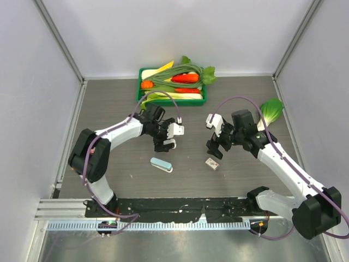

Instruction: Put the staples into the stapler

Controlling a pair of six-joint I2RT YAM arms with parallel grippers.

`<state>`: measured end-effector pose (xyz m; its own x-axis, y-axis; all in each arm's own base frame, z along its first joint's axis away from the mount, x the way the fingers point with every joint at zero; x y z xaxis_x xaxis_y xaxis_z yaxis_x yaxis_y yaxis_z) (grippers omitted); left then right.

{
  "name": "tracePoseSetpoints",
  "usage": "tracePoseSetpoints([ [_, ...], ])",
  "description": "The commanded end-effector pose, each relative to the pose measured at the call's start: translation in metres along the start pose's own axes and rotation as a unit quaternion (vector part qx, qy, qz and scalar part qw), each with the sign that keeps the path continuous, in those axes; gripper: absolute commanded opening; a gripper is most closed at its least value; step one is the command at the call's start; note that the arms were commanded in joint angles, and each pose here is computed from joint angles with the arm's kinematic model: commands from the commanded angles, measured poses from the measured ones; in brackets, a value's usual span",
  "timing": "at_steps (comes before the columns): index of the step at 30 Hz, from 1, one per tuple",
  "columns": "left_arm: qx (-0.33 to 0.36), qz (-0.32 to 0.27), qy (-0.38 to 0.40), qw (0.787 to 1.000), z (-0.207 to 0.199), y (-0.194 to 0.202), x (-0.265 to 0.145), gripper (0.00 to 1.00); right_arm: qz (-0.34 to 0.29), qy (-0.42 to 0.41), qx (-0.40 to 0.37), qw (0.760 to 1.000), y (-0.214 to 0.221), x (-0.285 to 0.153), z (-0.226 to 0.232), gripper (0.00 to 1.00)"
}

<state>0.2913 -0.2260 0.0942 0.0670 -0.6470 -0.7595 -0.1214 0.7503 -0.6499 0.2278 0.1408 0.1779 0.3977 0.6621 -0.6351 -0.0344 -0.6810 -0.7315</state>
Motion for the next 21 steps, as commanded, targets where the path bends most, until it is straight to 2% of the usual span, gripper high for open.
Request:
tracePoseSetpoints([
  [1, 0.02, -0.024, 0.006, 0.999, 0.015, -0.022, 0.005, 0.9, -0.015, 0.001, -0.012, 1.0, -0.004, -0.005, 0.0, 0.99],
  [5, 0.0, -0.013, 0.018, 1.0, 0.018, -0.019, 0.014, 0.74, -0.015, -0.001, -0.014, 1.0, -0.003, -0.005, 0.0, 0.99],
  [14, 0.0, -0.014, 0.021, 1.0, 0.013, -0.014, 0.014, 0.61, -0.016, -0.004, -0.017, 1.0, -0.003, -0.005, 0.001, 0.99],
  [21, -0.005, -0.013, 0.037, 0.999, 0.007, -0.012, 0.014, 0.59, -0.015, -0.007, -0.014, 1.0, -0.002, -0.004, 0.002, 0.99],
])
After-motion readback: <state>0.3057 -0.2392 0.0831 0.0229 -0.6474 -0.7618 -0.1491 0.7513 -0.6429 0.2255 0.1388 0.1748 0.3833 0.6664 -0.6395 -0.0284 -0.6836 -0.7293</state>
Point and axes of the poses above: each gripper's point midway between its finger pads, its own x axis out along the fingers, its own z axis along the line the jaws close on, y = z × x, the point moved 4 cm from there along -x, back along the fingers, and after that the axes turned 12 degrees about -x, right-handed, at the moved point
